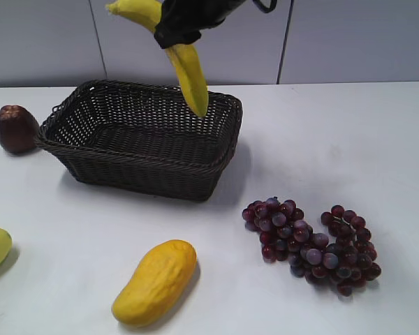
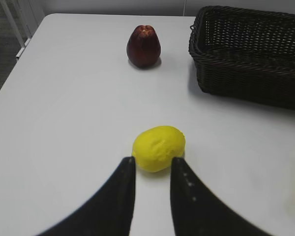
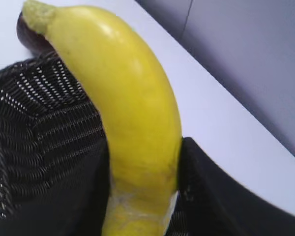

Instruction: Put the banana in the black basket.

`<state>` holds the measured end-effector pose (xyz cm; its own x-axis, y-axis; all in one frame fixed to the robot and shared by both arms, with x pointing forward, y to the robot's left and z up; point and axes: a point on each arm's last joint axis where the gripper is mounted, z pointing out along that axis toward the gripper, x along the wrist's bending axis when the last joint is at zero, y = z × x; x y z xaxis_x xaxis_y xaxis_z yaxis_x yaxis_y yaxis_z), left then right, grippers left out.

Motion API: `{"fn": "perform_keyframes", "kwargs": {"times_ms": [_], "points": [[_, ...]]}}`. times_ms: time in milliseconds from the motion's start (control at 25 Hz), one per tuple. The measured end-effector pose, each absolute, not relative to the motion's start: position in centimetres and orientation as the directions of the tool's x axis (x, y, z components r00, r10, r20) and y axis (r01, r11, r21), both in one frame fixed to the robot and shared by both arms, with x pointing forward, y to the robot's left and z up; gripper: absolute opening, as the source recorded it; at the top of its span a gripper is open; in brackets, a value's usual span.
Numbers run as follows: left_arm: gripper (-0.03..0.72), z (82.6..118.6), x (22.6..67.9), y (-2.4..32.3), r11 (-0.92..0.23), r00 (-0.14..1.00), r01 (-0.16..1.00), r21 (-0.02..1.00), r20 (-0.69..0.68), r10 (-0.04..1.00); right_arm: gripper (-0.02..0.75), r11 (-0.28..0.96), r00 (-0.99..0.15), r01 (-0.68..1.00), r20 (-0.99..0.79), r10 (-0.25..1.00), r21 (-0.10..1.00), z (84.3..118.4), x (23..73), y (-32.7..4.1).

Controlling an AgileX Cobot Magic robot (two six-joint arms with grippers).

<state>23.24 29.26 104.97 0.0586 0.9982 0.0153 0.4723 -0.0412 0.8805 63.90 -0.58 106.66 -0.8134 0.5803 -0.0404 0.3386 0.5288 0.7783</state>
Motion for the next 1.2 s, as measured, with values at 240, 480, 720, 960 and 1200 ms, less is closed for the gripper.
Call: {"fn": "perform_keyframes", "kwargs": {"times_ms": [240, 480, 720, 960, 1200], "points": [[0.241, 105.0, 23.2, 29.3, -0.041, 0.059, 0.472, 0.880, 0.015, 0.998, 0.441, 0.554, -0.820, 0.316, -0.071, 0.568, 0.770, 104.3, 64.7, 0.2], [0.241, 105.0, 23.2, 29.3, -0.041, 0.059, 0.472, 0.880, 0.015, 0.998, 0.647, 0.552, -0.820, 0.312, -0.075, 0.568, 0.773, 104.3, 64.8, 0.2], [0.241, 105.0, 23.2, 29.3, -0.041, 0.059, 0.472, 0.880, 0.015, 0.998, 0.641, 0.560, -0.834, 0.299, -0.073, 0.546, 0.772, 106.8, 63.6, -0.4], [0.241, 105.0, 23.2, 29.3, -0.041, 0.059, 0.472, 0.880, 0.015, 0.998, 0.622, 0.603, -0.811, 0.384, -0.056, 0.582, 0.700, 111.6, 60.5, -3.0], [0.241, 105.0, 23.2, 29.3, -0.041, 0.059, 0.472, 0.880, 0.015, 0.998, 0.603, 0.566, -0.661, 0.598, -0.050, 0.748, 0.567, 114.8, 57.8, -6.7]]}}
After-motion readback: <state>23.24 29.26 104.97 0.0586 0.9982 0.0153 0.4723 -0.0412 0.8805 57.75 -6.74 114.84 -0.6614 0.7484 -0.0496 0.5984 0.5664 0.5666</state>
